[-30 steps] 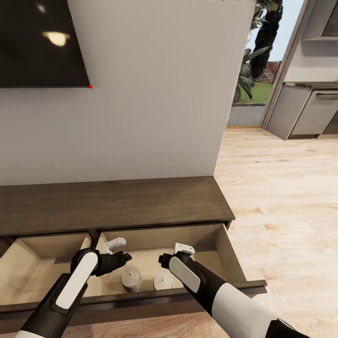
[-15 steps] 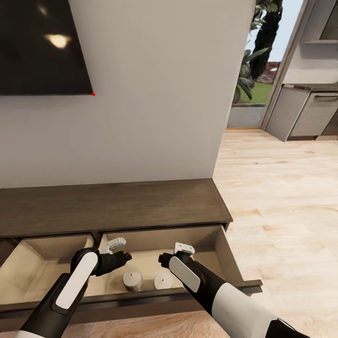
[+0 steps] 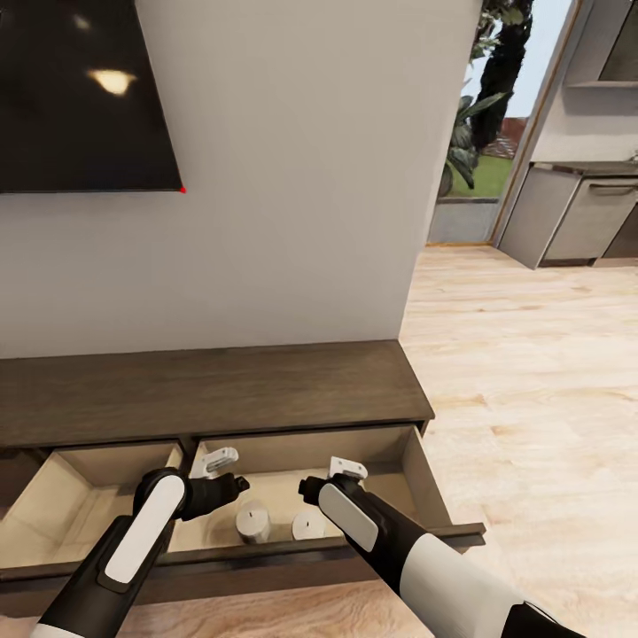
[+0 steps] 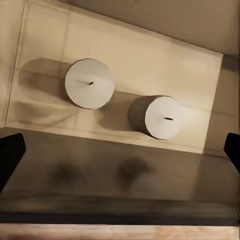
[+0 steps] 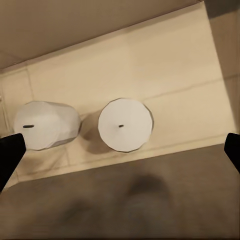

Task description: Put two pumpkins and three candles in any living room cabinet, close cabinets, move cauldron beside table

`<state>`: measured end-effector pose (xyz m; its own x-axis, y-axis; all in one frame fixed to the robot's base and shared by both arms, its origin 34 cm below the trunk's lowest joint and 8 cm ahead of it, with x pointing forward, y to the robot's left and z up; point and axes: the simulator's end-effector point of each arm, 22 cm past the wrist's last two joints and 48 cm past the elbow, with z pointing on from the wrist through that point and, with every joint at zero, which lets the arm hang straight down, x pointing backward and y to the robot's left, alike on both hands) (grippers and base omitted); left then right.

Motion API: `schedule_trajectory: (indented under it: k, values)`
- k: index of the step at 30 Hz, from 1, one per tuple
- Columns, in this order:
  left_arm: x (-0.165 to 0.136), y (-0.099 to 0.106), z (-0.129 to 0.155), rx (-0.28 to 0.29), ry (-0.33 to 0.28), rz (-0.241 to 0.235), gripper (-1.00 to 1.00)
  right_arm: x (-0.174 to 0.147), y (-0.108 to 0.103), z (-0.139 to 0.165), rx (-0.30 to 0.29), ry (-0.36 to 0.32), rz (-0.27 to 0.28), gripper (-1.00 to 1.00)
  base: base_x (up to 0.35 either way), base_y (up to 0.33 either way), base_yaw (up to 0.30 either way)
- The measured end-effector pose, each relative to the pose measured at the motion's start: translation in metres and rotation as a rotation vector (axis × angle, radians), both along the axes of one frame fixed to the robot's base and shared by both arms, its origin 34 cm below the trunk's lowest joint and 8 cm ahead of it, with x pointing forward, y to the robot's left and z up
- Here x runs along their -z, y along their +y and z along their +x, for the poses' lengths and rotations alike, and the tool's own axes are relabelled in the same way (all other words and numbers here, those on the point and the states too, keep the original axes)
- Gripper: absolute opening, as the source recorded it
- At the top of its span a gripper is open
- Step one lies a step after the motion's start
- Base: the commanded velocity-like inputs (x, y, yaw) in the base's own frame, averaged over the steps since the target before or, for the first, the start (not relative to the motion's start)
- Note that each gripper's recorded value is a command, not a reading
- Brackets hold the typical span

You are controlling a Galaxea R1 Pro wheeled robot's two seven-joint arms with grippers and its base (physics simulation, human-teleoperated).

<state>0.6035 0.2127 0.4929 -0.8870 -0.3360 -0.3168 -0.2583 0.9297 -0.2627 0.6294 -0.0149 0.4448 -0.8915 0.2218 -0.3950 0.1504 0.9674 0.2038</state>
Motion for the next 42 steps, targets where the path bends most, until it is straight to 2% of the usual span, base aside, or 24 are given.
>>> schedule_trajectory:
  k: [25, 28, 31, 32, 37, 42]
  values:
    - [-0.054, -0.002, 0.009, 0.01, 0.001, 0.0, 1.0, -0.056, 0.001, 0.013, -0.002, -0.013, -0.001, 1.0, -0.001, 0.0, 0.0]
    - [-0.06, -0.002, 0.01, 0.011, 0.001, -0.001, 1.0, -0.095, 0.025, 0.027, -0.021, -0.073, 0.05, 1.0, -0.166, 0.0, 0.0]
    - [-0.068, -0.002, 0.013, 0.012, -0.004, -0.001, 1.0, -0.158, 0.057, 0.041, -0.038, -0.165, 0.132, 1.0, -0.253, 0.0, 0.0]
    - [-0.072, -0.002, 0.014, 0.013, -0.009, -0.002, 1.0, -0.174, 0.062, 0.044, -0.04, -0.185, 0.146, 1.0, -0.135, 0.0, 0.0]
    - [-0.091, -0.006, 0.015, 0.048, -0.013, -0.005, 1.0, -0.201, 0.049, 0.05, -0.03, -0.211, 0.124, 1.0, -0.054, 0.0, 0.0]
    - [-0.103, -0.008, 0.015, 0.064, -0.009, -0.008, 1.0, -0.21, 0.046, 0.05, -0.035, -0.205, 0.112, 1.0, -0.003, 0.0, 0.0]
